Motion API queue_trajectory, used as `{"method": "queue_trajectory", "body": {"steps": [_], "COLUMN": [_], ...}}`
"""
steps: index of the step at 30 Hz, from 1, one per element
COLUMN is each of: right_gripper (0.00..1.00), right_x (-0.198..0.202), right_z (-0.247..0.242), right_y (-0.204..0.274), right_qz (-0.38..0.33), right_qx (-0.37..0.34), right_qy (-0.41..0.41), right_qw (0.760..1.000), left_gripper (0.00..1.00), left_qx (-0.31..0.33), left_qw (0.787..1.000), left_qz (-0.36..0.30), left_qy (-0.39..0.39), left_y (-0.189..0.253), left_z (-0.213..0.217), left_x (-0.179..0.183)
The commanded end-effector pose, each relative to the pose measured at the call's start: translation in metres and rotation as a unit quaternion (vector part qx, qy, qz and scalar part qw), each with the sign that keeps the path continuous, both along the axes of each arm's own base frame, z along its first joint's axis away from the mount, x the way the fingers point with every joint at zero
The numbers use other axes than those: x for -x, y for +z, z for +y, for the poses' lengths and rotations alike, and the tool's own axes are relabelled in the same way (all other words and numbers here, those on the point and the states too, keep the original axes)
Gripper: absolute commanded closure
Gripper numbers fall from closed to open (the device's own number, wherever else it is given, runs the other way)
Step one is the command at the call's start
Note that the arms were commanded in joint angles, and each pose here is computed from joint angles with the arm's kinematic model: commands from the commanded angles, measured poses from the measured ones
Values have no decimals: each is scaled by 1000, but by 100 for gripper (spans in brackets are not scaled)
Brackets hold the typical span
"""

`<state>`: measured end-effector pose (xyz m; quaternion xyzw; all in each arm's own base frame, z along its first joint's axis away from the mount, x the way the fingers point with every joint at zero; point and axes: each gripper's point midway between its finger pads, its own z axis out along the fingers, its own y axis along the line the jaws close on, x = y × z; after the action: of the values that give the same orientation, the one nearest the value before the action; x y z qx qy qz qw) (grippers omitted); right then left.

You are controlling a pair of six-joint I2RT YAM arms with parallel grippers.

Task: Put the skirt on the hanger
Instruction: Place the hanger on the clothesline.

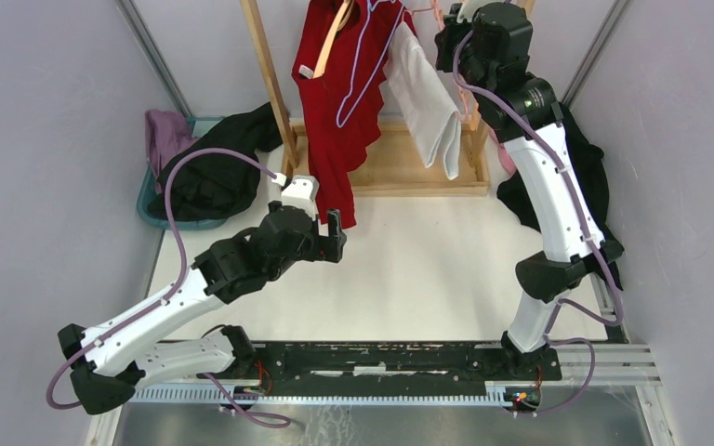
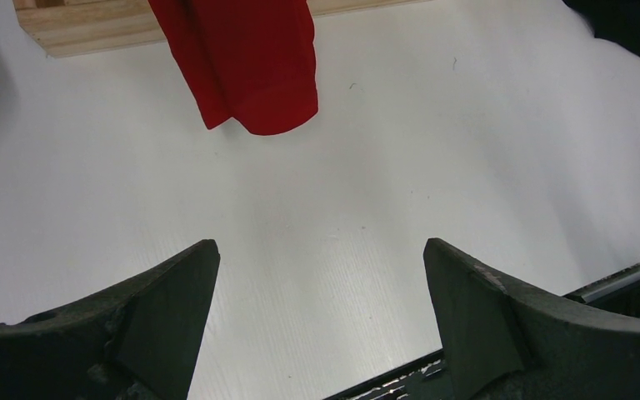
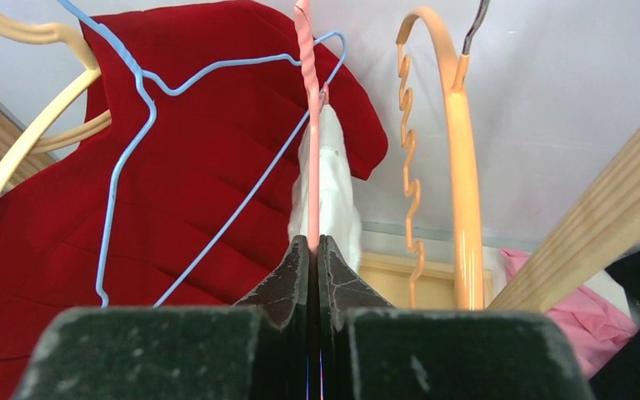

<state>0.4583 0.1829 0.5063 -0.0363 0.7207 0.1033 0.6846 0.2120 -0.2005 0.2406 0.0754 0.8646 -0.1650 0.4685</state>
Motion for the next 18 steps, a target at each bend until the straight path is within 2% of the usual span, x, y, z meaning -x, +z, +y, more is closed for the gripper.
{"method": "queue_trajectory", "body": {"steps": [1,11,18], "right_gripper": [99,99,98], "right_x": [-3,-26,-25], "right_z": [7,14,25], "right_y": [35,13,-10], "right_qz": [-52,-35,-13], "right_qx": [-42,-42,-53], "right_qy": [25,36,62], "right_qw": [997,998,997], "left_gripper": [1,1,1], "left_qx": [23,22,20], "left_qw": [1000,1000,1000], "left_qz": [-19,-16,-11], "left_qy": [-4,-5,-3], "left_y": [15,11,4], "left_z": [-7,-8,-9], "left_x": [-6,-8,-10]}}
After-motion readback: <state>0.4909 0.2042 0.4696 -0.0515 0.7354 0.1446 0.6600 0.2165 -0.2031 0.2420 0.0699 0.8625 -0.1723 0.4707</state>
